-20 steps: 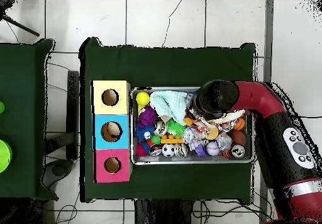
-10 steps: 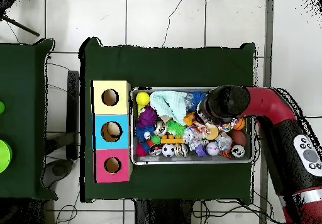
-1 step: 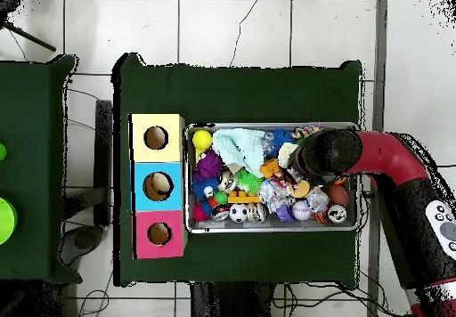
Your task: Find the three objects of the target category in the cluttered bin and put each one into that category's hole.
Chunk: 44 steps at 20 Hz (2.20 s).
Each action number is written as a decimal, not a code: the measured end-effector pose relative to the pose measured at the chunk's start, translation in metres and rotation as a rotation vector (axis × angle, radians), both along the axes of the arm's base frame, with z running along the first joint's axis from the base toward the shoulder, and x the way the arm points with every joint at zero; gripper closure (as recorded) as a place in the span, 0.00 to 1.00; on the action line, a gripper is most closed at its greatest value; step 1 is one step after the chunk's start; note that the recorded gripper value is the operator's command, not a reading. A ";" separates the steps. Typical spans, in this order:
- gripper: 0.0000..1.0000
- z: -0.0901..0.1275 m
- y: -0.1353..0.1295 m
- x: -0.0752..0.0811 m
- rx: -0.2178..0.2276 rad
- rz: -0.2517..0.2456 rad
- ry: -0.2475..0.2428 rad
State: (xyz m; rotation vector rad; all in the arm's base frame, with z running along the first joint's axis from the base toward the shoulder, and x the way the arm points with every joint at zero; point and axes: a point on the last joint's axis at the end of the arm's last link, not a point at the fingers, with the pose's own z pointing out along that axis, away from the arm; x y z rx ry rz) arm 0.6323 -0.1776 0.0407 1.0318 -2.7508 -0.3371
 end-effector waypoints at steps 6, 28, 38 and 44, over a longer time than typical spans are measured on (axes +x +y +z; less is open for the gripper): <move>0.00 -0.001 0.011 -0.019 0.010 0.027 0.033; 0.00 -0.044 0.053 -0.060 0.112 0.066 0.123; 0.00 -0.051 0.051 -0.053 0.116 0.052 0.109; 0.00 -0.050 0.047 -0.049 0.107 0.049 0.100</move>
